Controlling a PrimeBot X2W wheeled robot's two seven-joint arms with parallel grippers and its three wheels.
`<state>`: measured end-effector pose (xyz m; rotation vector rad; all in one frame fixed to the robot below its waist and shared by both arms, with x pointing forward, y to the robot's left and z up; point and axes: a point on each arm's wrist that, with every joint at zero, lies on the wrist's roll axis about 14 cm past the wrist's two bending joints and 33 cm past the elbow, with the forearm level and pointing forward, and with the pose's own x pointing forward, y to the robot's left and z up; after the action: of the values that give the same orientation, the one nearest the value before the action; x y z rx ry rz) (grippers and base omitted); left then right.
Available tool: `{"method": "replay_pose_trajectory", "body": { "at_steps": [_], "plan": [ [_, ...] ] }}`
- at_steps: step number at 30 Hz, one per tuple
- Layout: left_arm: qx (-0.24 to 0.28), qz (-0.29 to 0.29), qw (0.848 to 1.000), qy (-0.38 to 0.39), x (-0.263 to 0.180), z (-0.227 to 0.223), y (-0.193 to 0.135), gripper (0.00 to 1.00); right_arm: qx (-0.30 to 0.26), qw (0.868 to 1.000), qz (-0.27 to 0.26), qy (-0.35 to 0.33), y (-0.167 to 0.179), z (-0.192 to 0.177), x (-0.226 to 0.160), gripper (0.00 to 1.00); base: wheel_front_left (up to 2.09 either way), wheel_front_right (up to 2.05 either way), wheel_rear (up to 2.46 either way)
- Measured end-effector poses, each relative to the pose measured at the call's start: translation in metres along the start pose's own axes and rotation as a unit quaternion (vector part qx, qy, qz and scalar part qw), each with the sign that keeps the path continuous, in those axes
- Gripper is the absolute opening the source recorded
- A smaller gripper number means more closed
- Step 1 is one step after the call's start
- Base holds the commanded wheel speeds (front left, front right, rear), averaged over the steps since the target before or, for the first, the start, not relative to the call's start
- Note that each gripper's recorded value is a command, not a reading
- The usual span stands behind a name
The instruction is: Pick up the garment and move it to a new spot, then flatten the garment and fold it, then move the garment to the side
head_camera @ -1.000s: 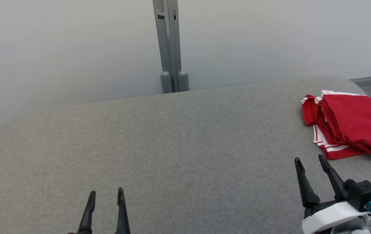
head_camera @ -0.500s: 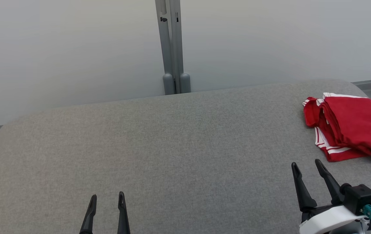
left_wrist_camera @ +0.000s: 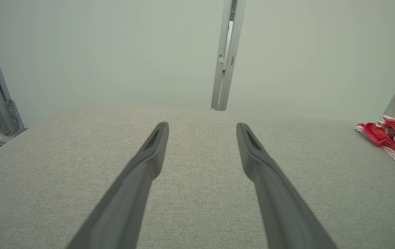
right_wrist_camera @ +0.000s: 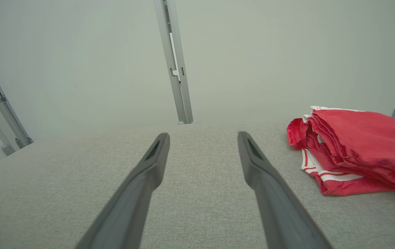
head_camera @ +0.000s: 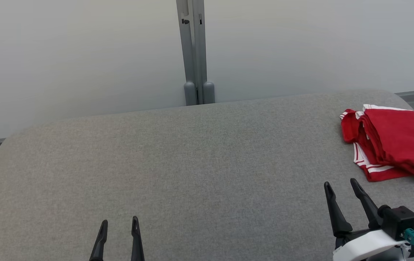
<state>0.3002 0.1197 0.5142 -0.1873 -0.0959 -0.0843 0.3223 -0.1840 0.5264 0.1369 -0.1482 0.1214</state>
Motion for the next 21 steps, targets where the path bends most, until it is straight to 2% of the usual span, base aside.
{"method": "replay_pose_trajectory", "body": {
  "at_steps": [9,10,16,21],
  "plan": [
    [0.007,0.005,1.0,-0.001,0.0,0.0,0.003,1.0,0.003,1.0,0.003,0.0,0.004,-0.001,0.001,1.0,0.0,0.0,0.0],
    [0.007,0.006,1.0,0.002,0.0,-0.001,0.003,0.0,0.004,1.0,0.003,0.002,0.004,-0.002,0.0,0.0,0.0,0.0,0.0],
    [0.007,0.007,1.0,0.029,-0.005,-0.018,0.004,0.0,0.016,0.999,-0.006,0.043,0.003,-0.028,-0.012,0.0,0.0,0.0,0.0],
    [-0.036,0.022,0.998,0.048,-0.005,-0.025,0.011,0.0,0.06,0.996,-0.024,0.054,-0.001,-0.034,-0.013,0.0,0.0,0.0,0.0]
  ]
}}
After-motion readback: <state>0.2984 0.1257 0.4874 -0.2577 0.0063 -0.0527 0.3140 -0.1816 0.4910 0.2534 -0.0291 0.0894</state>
